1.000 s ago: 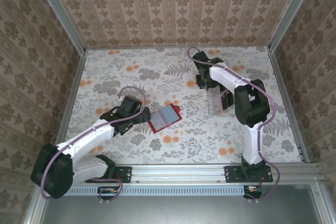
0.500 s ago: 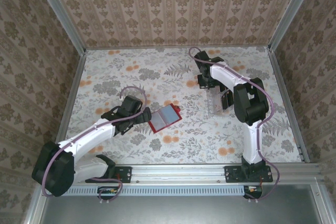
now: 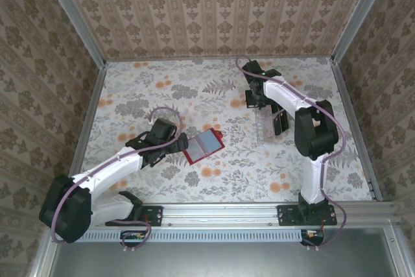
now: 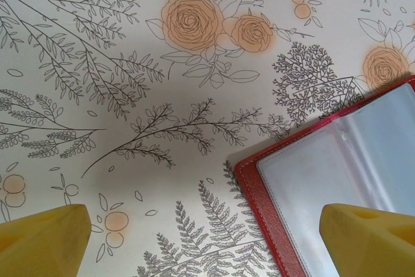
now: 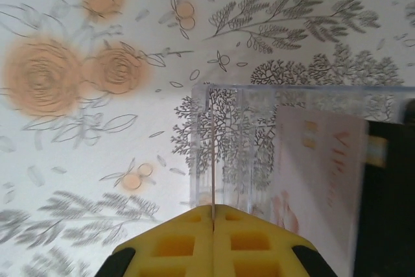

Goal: Put the credit cards into the card holder
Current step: Pick up the credit card from the storage box, then insert the credit card into the card slot.

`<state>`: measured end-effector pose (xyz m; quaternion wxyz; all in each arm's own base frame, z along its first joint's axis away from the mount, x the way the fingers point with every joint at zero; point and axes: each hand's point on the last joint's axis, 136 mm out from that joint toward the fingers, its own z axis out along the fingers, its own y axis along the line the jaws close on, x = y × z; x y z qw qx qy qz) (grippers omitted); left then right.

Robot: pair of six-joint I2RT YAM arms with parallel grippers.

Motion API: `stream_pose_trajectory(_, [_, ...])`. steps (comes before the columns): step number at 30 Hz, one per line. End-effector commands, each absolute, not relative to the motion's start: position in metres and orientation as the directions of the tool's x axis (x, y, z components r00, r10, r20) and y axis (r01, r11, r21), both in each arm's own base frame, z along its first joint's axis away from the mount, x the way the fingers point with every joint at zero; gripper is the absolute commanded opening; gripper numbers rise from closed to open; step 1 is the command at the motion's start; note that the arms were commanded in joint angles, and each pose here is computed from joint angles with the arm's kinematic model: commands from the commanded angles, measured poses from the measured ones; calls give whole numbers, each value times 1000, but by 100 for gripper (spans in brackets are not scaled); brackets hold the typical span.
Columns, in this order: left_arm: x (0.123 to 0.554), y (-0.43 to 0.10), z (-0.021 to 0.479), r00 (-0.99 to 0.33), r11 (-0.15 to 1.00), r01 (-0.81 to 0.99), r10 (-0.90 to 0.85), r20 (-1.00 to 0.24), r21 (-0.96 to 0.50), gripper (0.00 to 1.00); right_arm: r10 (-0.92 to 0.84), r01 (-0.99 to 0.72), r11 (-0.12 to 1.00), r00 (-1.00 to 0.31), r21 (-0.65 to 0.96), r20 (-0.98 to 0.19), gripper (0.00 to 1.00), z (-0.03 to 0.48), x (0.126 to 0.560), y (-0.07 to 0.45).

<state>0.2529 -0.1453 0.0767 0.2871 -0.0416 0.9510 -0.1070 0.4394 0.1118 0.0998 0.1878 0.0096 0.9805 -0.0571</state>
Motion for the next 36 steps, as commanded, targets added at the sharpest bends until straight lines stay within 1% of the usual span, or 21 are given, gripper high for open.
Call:
stream_pose_trajectory(1, [255, -149, 81, -829, 975, 1, -124, -546, -222, 100, 29, 25, 1000, -878, 14, -477, 0, 157, 430, 129])
stream_pose_trajectory(4, [253, -148, 79, -832, 975, -3, -125, -541, -221, 100, 16, -58, 991, -849, 123, -528, 0, 179, 415, 160])
stream_pose_trajectory(7, [250, -146, 75, -834, 975, -18, -136, -535, -220, 100, 0, -162, 956, -836, 247, -548, 0, 185, 393, 201])
stream_pose_trajectory(11, [246, -142, 72, -836, 976, -41, -152, -528, -215, 100, -45, -261, 906, -844, 335, -535, 0, 169, 360, 255])
stream_pose_trajectory(16, [243, -137, 71, -835, 979, -61, -157, -527, -194, 100, -125, -330, 878, -857, 346, -500, 0, 133, 329, 302])
stream_pose_trajectory(22, [240, -129, 73, -828, 982, -76, -160, -537, -175, 100, -168, -349, 873, -870, 341, -463, 0, 99, 315, 322])
stream_pose_trajectory(36, [242, -124, 75, -825, 982, -83, -163, -540, -170, 100, -202, -357, 871, -887, 338, -415, 0, 66, 300, 330])
